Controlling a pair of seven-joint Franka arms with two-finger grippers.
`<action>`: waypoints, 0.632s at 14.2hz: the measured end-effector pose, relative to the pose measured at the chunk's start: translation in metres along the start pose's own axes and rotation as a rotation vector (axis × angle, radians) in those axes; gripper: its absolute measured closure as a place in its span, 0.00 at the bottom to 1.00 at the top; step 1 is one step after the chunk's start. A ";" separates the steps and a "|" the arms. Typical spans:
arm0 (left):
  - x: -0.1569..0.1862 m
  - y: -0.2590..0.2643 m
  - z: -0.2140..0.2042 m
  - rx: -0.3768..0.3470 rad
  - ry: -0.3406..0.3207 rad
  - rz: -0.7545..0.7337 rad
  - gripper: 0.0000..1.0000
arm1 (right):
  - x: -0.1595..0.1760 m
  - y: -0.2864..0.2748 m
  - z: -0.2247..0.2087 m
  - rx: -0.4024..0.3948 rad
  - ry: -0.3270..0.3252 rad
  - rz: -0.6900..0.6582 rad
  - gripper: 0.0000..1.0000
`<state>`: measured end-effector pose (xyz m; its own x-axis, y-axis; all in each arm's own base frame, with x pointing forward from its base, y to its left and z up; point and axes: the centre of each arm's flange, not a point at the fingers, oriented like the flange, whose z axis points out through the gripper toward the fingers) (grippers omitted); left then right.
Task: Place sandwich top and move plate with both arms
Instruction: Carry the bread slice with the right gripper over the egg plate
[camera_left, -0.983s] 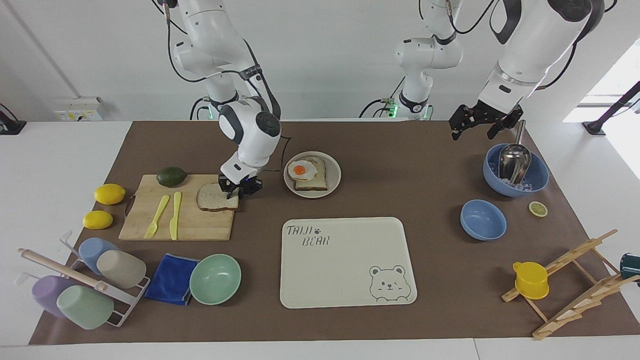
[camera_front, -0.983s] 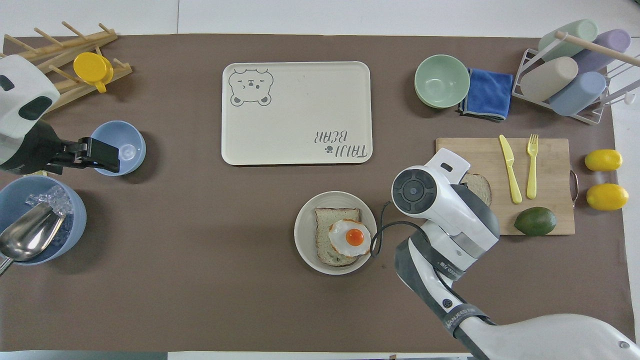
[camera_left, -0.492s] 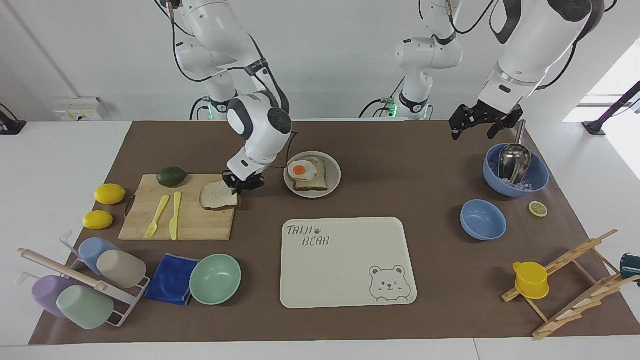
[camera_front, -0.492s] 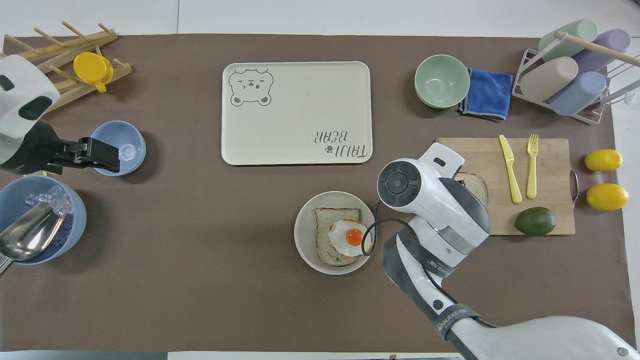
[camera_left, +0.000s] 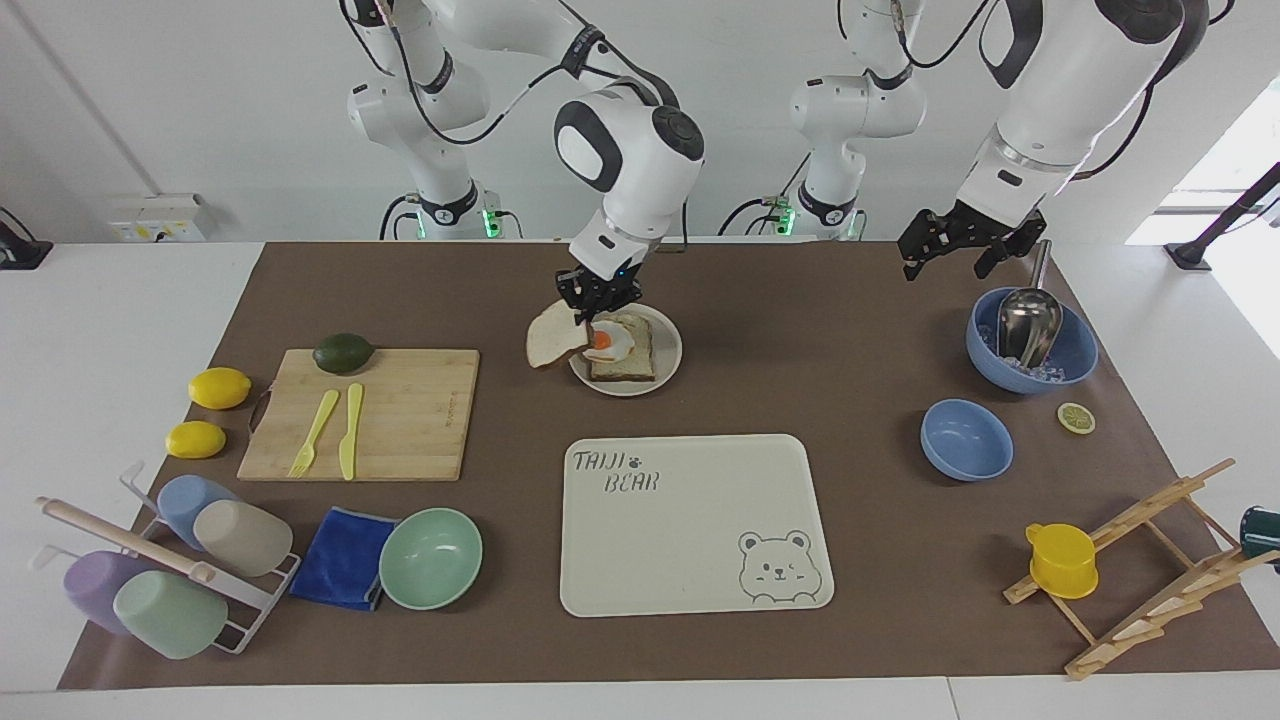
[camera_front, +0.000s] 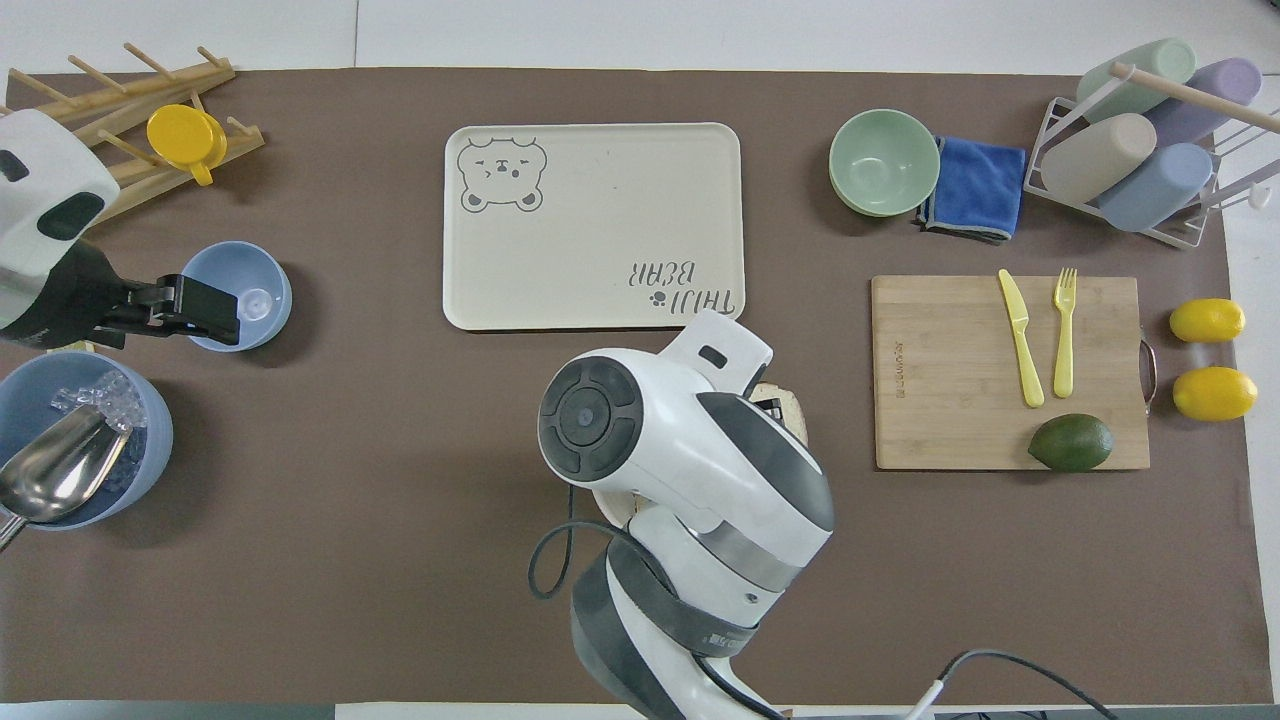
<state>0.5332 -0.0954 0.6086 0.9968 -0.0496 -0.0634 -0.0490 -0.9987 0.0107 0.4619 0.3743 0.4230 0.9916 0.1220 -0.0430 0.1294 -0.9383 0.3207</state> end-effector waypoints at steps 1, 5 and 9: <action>0.000 0.000 0.000 0.000 0.000 0.000 0.00 | -0.002 -0.009 0.008 0.014 -0.001 0.004 0.92; 0.000 0.000 0.000 0.000 0.000 0.000 0.00 | -0.008 -0.031 0.044 0.044 -0.004 0.026 0.92; 0.000 0.000 0.000 0.000 0.000 0.000 0.00 | -0.022 -0.050 0.047 0.094 -0.006 0.057 0.92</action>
<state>0.5332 -0.0954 0.6086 0.9968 -0.0496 -0.0634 -0.0490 -0.9987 0.0107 0.4339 0.4037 0.3637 0.9973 0.0654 -0.0329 0.0713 -0.9700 0.2325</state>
